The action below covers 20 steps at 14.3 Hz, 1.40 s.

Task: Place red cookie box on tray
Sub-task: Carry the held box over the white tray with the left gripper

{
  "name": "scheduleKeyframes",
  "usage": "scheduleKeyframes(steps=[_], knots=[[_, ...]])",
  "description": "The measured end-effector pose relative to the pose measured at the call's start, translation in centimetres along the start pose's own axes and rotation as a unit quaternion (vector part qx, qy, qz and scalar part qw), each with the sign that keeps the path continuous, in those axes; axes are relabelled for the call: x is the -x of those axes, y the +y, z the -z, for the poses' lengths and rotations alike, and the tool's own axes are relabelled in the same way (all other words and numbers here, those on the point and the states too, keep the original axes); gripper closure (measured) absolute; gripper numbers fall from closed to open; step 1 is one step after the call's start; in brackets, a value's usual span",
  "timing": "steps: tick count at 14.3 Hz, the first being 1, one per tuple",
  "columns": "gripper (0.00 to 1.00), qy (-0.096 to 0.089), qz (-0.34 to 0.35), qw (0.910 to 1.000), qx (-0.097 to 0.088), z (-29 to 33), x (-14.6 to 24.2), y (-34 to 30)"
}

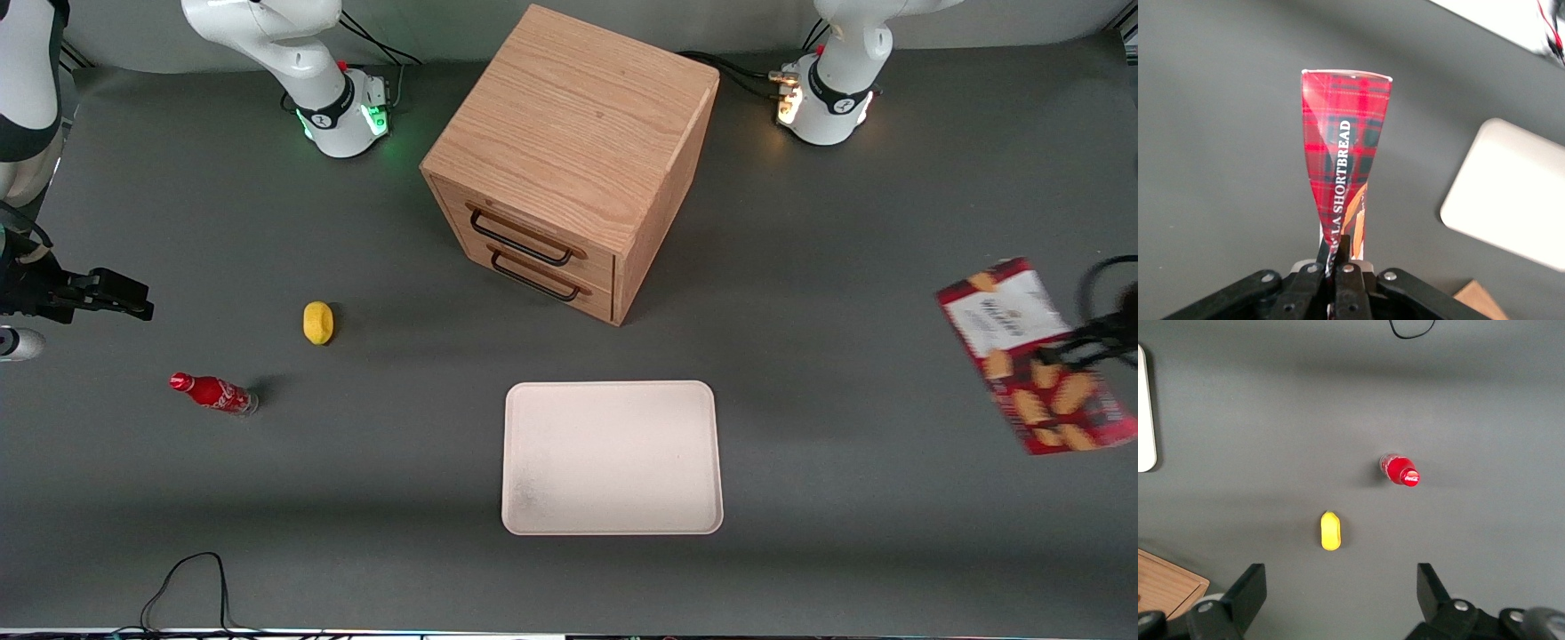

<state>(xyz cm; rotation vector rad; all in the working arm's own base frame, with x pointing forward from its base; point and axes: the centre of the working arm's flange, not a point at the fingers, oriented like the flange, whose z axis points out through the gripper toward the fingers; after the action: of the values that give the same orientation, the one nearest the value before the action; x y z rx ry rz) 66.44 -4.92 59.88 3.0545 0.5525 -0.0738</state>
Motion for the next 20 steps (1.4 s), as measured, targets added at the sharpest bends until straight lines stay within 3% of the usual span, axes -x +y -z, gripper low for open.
scheduleKeyframes(steps=[6, 12, 15, 20], knots=[[0.97, -0.01, -0.1, 0.9948, -0.015, -2.2, 7.2, 13.1], [0.97, 0.022, -0.165, 0.986, 0.009, -2.6, 12.0, 20.6], [0.97, 0.035, -0.173, 0.984, 0.023, -6.7, 10.8, 23.3], [0.97, 0.04, -0.166, 0.9848, 0.032, -20.0, 5.9, 26.1]])
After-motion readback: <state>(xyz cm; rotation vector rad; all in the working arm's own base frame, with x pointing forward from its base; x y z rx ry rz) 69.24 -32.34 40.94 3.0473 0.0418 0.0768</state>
